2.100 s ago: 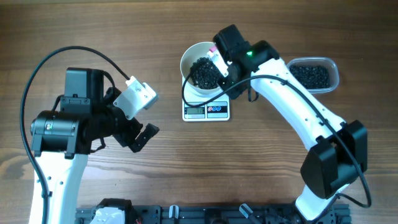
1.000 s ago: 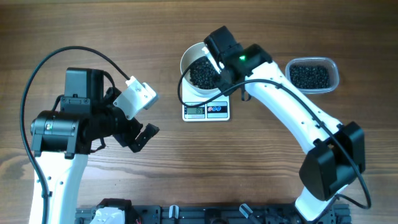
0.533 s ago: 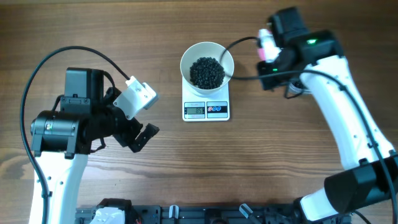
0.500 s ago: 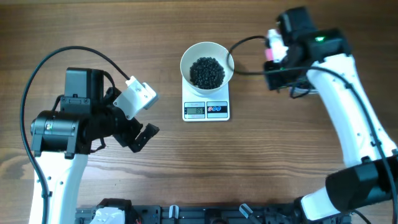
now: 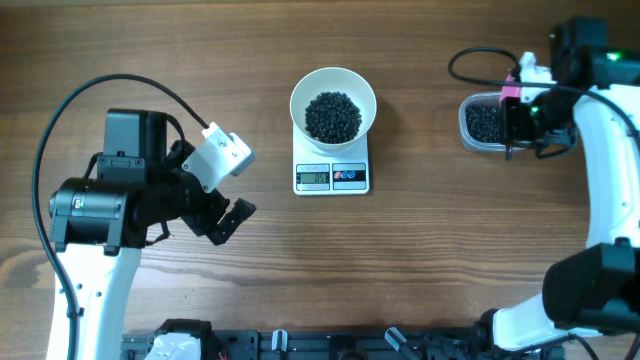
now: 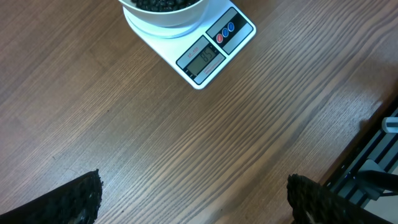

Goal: Scoop item into bowl and weigh 150g on scale
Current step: 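Move the empty scoop right back over the bean tub, then dip the scoop into the black beans with the right gripper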

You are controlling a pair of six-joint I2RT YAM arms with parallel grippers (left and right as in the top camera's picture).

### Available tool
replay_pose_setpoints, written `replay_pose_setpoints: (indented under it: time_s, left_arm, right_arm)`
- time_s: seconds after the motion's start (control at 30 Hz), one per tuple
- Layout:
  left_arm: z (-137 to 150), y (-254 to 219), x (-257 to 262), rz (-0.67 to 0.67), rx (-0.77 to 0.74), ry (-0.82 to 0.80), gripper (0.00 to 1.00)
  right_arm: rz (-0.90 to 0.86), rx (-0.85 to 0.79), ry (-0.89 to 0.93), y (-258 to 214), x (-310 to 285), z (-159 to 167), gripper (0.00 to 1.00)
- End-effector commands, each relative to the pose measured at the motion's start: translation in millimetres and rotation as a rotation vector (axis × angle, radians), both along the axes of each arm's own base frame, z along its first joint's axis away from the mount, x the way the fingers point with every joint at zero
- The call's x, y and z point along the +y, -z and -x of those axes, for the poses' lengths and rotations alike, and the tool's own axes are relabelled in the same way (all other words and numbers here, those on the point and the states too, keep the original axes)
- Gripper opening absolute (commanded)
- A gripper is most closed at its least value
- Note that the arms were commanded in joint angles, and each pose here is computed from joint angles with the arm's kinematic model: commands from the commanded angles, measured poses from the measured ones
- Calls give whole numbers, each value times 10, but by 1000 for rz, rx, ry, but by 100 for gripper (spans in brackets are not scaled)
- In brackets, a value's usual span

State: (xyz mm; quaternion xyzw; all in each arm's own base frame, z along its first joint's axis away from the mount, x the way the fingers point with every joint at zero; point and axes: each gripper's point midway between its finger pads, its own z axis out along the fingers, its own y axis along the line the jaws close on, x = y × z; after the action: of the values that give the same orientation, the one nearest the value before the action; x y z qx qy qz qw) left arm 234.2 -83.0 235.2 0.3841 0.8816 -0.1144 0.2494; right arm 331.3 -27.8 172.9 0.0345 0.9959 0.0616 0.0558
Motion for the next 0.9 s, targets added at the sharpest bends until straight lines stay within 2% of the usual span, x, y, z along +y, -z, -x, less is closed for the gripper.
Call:
replay_pose_setpoints:
  time_s: [0.0,0.23,0.57,0.87]
  left_arm:
    - [7,-52,-17,23,-12,0,100]
    - [7,-52,-17,23,-12,0,100]
    - [7,-52,-17,23,-12,0,100]
    - [7,-52,-17,23,-12,0,100]
  right_arm:
    - [-138,42,-7,133,130,1,4]
    - [-111,2,-5,178,74,-128,4]
    - [-17,118,1,460,-102,-29,4]
    - [-30,200,6,819,-97,16,4]
